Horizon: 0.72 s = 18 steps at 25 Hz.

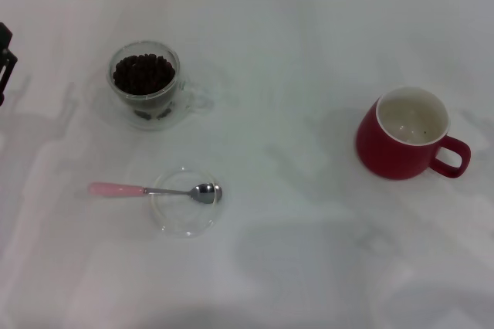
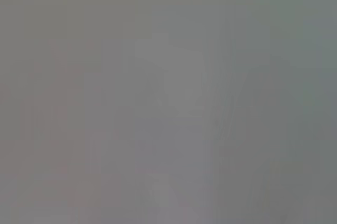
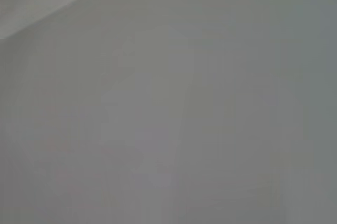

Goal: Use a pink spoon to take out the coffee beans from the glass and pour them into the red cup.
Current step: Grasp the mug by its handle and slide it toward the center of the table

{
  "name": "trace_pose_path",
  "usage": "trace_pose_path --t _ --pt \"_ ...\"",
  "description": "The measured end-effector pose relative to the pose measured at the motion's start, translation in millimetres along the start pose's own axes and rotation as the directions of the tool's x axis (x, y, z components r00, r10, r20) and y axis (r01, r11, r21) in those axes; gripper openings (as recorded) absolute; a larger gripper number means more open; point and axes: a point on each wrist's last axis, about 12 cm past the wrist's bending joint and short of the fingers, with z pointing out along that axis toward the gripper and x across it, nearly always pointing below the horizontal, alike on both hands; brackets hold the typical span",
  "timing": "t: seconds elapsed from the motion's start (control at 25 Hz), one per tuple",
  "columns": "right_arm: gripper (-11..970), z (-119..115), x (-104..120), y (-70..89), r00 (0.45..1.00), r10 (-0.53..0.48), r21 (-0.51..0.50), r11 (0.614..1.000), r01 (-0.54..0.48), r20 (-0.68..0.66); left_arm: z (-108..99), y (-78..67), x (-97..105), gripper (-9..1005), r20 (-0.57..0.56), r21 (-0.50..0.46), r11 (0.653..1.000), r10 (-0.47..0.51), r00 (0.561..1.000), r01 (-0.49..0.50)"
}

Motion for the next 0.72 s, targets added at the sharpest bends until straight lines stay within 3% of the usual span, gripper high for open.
trace_pose_path --t 0.72 --pt "768 -21.7 -0.6 7.2 0.996 0.031 0.049 0.998 -0.027 -0.083 -17.7 1.0 0.0 713 0.007 -0.033 0.999 -0.011 1.0 0.011"
